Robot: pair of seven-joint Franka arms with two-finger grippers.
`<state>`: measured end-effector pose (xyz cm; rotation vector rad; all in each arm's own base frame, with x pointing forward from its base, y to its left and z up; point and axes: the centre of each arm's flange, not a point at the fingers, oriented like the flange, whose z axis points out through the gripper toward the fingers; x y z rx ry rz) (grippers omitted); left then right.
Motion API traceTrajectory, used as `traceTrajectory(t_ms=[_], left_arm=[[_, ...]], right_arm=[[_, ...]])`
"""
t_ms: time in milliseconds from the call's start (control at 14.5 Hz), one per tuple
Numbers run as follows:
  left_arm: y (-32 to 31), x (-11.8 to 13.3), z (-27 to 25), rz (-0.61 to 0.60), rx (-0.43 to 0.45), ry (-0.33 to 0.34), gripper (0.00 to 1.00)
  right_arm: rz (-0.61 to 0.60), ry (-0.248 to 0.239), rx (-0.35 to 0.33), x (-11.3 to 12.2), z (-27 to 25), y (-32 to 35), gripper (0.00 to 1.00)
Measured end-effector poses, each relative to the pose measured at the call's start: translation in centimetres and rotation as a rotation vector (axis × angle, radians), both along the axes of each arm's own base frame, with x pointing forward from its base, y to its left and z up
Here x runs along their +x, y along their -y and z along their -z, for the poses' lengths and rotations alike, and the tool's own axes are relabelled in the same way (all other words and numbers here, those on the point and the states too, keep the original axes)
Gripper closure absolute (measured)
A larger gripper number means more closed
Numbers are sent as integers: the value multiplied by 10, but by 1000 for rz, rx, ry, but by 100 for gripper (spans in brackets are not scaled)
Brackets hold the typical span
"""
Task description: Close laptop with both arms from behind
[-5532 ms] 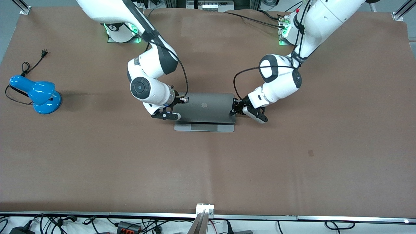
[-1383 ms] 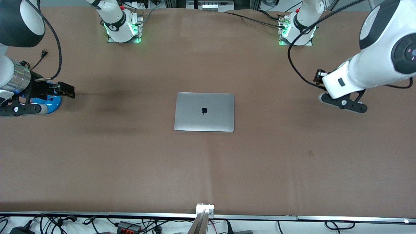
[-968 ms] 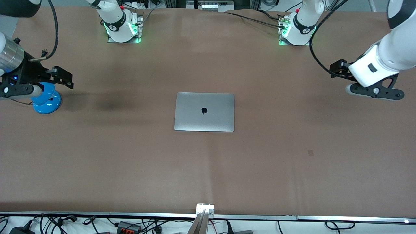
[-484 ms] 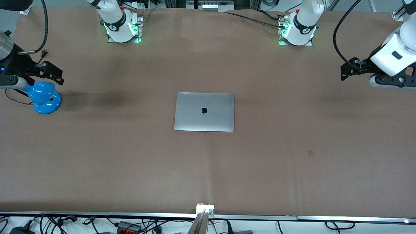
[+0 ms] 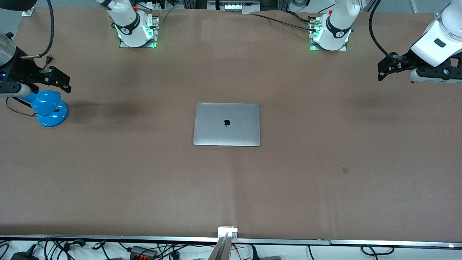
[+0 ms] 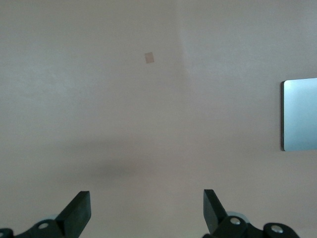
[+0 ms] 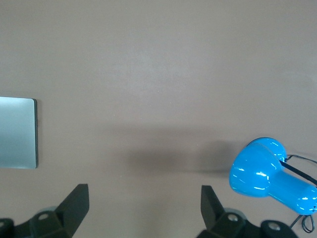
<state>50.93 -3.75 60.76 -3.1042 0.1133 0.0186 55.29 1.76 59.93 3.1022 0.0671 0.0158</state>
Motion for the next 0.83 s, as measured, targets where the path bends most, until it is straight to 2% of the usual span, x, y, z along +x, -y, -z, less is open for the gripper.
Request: traceTrajectory(t_ms=[484,830], left_arm=[[1,14,1,0,-7,-7,0],[2,16,0,2,-8,-9,0]], right_arm=[[1,-2,0,0,1,1,0],[1,-2,0,0,1,1,0]])
